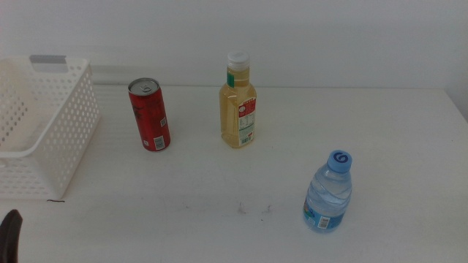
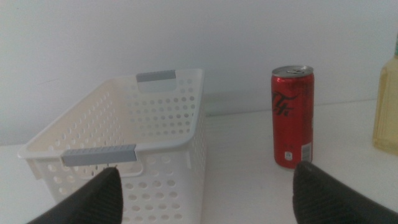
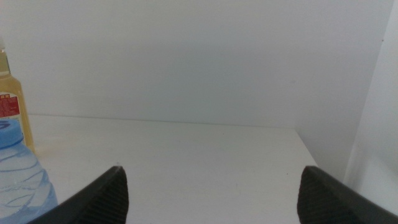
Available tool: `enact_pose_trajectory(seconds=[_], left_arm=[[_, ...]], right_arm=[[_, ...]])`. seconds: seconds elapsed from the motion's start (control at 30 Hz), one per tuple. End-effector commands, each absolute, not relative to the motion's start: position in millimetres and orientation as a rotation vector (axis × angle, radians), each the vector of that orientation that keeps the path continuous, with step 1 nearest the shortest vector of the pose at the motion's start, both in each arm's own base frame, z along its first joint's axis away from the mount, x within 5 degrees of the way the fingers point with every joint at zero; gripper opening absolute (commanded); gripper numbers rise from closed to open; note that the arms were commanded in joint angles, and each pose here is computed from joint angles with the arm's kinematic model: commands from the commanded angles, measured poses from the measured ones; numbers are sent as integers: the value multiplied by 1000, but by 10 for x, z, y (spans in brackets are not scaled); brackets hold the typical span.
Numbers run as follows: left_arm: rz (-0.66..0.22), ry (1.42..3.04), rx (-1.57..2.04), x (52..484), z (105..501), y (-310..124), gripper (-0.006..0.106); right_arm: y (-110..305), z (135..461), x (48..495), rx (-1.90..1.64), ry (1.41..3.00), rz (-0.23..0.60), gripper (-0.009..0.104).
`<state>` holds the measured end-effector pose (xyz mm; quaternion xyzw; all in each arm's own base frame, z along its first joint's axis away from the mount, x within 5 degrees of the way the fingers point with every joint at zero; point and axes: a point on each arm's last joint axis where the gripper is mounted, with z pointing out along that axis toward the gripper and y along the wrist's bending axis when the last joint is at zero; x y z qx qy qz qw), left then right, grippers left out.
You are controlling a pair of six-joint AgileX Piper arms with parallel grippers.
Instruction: Use arms to grab the bottles and put them into the dustbin to the left of the table.
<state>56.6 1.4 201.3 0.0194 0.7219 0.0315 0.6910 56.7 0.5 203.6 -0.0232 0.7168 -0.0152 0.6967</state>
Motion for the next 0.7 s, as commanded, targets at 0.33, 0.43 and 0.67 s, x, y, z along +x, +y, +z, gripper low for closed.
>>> enact_pose_trajectory(seconds=[0.33,0.43,0.67], left_arm=[[-70,1931,102,1462,2224,-154,94],[-95,1995,202,1831,2301,-319,94],[-94,2037,366,2498,2374,-626,94]], right_arm=[[4,2035,565,-55,1590,-42,91],[4,2035,565,-55,1590,-42,91],[4,2035,565,-55,1590,-42,91]])
